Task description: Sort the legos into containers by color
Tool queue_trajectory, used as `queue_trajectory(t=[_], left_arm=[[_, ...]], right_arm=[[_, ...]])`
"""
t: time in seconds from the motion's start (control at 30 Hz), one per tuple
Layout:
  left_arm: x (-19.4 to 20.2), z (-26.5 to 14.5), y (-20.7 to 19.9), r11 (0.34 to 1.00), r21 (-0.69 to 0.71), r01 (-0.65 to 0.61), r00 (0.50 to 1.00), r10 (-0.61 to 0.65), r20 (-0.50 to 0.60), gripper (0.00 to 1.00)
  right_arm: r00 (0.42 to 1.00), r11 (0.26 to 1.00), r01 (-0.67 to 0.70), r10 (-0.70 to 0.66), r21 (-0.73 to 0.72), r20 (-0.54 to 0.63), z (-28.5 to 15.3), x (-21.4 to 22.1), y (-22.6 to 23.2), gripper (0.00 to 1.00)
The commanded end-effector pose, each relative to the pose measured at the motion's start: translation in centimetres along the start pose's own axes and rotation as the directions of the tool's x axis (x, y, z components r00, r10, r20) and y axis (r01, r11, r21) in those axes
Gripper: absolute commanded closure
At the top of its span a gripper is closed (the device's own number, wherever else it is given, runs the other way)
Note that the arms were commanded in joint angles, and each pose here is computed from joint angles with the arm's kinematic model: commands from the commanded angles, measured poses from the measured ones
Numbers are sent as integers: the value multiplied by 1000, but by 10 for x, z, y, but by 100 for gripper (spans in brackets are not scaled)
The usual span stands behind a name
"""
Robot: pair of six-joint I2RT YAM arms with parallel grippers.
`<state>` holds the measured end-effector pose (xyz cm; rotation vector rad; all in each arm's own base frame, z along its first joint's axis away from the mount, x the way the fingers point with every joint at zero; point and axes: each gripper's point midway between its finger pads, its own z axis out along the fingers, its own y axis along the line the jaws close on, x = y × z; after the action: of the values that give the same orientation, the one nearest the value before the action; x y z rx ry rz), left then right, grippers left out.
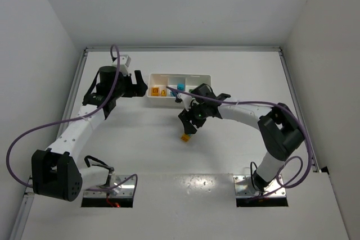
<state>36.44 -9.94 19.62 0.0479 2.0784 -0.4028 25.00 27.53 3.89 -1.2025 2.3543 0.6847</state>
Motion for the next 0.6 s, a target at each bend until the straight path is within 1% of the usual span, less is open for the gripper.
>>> queue_trajectory(t=[0.0,0.1,0.2,0.27,0.3,0.4,0.57], left_arm=[[-10,-2,2,1000,-3,-2,999,2,40,9],[-8,-1,3,1000,-3,-2,999,2,40,9],[-6,1,4,1000,-5,0,1000,1,31,9],[-6,1,4,1000,-5,0,1000,1,31,9],[-4,3,5,1000,-6,1,1000,-1,22,9],[-8,3,4,1000,-5,0,1000,0,31,9],[-6,5,8,1000,-14,5,1000,-5,24,9]], right_arm=[[1000,1000,9,-9,10,-7,7,1,1,36],[1000,1000,6,-5,18,-17,9,4,-2,36],[1000,1000,6,-5,18,-17,9,4,-2,40],[1000,1000,3,-2,26,-27,11,6,-4,45],[999,1000,5,-4,19,-42,16,10,-1,50],[998,1000,21,-20,15,-60,18,15,-2,53],[996,999,31,-30,6,-79,21,22,1,55]])
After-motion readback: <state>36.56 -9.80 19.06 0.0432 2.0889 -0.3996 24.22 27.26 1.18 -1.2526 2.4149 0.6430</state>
